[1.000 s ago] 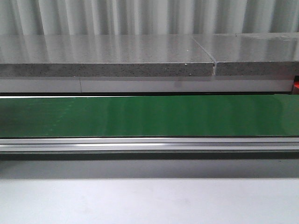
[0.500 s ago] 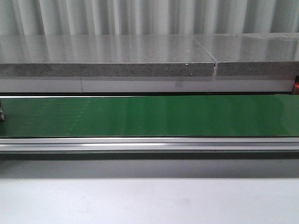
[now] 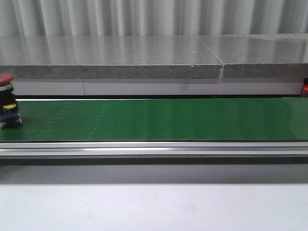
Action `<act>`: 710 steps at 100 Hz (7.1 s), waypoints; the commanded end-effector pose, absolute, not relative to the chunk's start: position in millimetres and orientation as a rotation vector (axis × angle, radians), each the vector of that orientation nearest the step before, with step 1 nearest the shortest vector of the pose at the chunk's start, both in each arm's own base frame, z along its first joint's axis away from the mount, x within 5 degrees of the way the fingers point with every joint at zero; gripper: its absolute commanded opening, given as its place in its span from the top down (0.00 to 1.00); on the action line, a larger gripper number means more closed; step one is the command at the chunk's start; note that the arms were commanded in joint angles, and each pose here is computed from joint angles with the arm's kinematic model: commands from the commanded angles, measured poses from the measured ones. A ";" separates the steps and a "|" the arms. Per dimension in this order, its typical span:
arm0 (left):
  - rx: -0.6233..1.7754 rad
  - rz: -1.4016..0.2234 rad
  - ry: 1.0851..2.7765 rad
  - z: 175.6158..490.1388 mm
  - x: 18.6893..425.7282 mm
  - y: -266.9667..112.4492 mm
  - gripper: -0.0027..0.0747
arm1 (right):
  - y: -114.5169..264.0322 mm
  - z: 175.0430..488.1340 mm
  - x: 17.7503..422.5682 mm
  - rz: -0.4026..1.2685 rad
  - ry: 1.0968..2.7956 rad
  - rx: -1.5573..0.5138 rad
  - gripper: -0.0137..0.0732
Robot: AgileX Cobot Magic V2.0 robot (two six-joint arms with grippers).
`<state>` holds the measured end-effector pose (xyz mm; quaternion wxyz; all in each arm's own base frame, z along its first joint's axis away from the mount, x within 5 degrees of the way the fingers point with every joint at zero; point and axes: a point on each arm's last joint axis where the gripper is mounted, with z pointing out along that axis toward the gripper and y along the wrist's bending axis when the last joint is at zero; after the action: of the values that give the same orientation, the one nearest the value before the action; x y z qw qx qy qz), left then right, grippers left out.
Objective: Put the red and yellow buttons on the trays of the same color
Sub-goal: 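Lower the red push-button onto the green belt and open the left gripper, then grasp a yellow push-button on the table with the left gripper, then set the yellow push-button on the belt and release the left gripper, then reach the right gripper to the red push-button arriving at the belt end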
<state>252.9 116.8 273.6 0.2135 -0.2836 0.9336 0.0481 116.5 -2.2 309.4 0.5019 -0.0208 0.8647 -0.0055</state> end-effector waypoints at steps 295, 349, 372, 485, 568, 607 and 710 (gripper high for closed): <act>-0.203 0.065 2.542 298.8 312.3 20.2 0.99 | -2.8 322.8 118.9 -0.031 1.999 -0.054 0.92; -0.118 -0.077 2.665 284.9 326.0 9.8 0.68 | -2.8 322.8 118.9 -0.031 1.999 -0.054 0.92; -0.087 -0.089 2.664 292.4 327.2 8.6 0.15 | -2.8 322.8 118.9 -0.031 1.999 -0.054 0.92; 0.128 -0.183 1.957 349.3 152.8 -24.5 0.14 | -2.8 322.8 118.9 -0.031 1.999 -0.054 0.92; 0.115 -0.180 1.880 307.0 102.4 -18.4 0.99 | -3.0 323.8 119.3 -0.033 1.987 -0.052 0.92; 0.113 -0.179 1.872 307.7 102.6 -18.3 0.99 | -2.2 321.6 118.3 -0.019 2.014 -0.051 0.32; 0.113 -0.179 1.872 307.7 102.6 -18.3 0.99 | 47.4 292.2 261.7 0.226 2.399 -0.339 0.20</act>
<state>100.2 -17.9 292.1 0.5457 0.0537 0.8332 -0.0716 244.6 43.4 279.4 0.3089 -0.1293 0.9383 0.0865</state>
